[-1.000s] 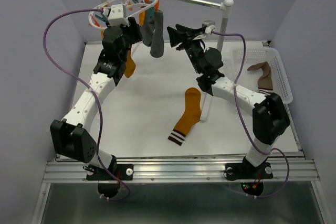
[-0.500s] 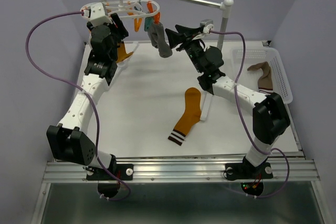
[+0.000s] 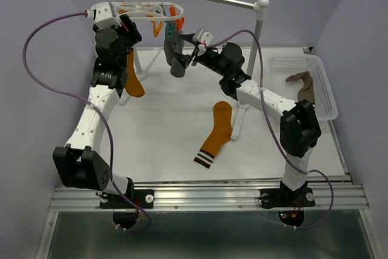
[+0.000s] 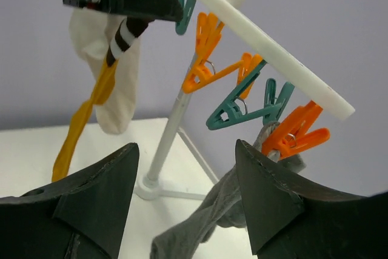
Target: Clip the socks to the hanger
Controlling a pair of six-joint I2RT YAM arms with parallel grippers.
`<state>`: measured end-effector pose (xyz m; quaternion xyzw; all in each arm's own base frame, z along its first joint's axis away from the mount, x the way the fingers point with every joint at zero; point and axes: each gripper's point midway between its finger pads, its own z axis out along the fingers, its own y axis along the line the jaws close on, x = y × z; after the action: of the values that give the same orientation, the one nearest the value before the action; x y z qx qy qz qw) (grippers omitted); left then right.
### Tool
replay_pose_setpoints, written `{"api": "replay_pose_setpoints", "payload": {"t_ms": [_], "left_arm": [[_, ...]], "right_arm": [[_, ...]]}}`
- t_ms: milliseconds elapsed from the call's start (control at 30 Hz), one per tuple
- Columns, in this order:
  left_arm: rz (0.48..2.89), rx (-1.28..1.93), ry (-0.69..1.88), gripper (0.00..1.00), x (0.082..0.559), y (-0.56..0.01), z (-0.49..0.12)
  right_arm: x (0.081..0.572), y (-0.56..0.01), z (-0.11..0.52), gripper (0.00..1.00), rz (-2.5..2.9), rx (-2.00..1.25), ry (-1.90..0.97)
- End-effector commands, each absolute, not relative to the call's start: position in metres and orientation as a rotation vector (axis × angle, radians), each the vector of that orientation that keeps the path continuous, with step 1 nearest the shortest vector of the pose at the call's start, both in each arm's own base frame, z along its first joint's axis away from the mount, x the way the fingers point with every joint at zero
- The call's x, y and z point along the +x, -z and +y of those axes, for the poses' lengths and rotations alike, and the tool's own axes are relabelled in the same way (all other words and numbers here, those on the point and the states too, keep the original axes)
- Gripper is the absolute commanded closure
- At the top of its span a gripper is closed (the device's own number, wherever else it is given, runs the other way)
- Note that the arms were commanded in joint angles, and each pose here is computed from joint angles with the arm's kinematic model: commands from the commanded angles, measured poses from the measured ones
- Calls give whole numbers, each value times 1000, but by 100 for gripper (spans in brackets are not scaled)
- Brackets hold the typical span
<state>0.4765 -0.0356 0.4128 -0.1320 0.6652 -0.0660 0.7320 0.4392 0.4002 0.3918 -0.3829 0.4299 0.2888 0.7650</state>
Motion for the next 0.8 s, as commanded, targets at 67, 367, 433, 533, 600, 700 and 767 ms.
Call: {"api": "replay_pose_setpoints", "payload": {"t_ms": [67, 367, 433, 533, 600, 700, 767], "left_arm": [[1351, -260, 182, 28, 476, -450, -29], [1335, -222, 229, 28, 475, -456, -35], [1335, -212, 238, 28, 476, -457, -37], [1333, -210, 246, 28, 477, -458, -39], [1332, -205, 246, 28, 477, -458, -39], [1332, -205, 243, 28, 477, -457, -38], [1335, -195, 247, 28, 477, -456, -40]], "right_arm": [[453, -435, 386, 30, 763, -958, -281], [479, -455, 385, 31, 725, -989, -94], [482, -453, 388, 31, 719, -1004, -81], [491, -461, 388, 34, 710, -1007, -29], [503, -446, 393, 34, 741, -1032, -8], [509, -453, 395, 35, 725, -1034, 18], [509, -456, 396, 39, 712, -1035, 25]]}}
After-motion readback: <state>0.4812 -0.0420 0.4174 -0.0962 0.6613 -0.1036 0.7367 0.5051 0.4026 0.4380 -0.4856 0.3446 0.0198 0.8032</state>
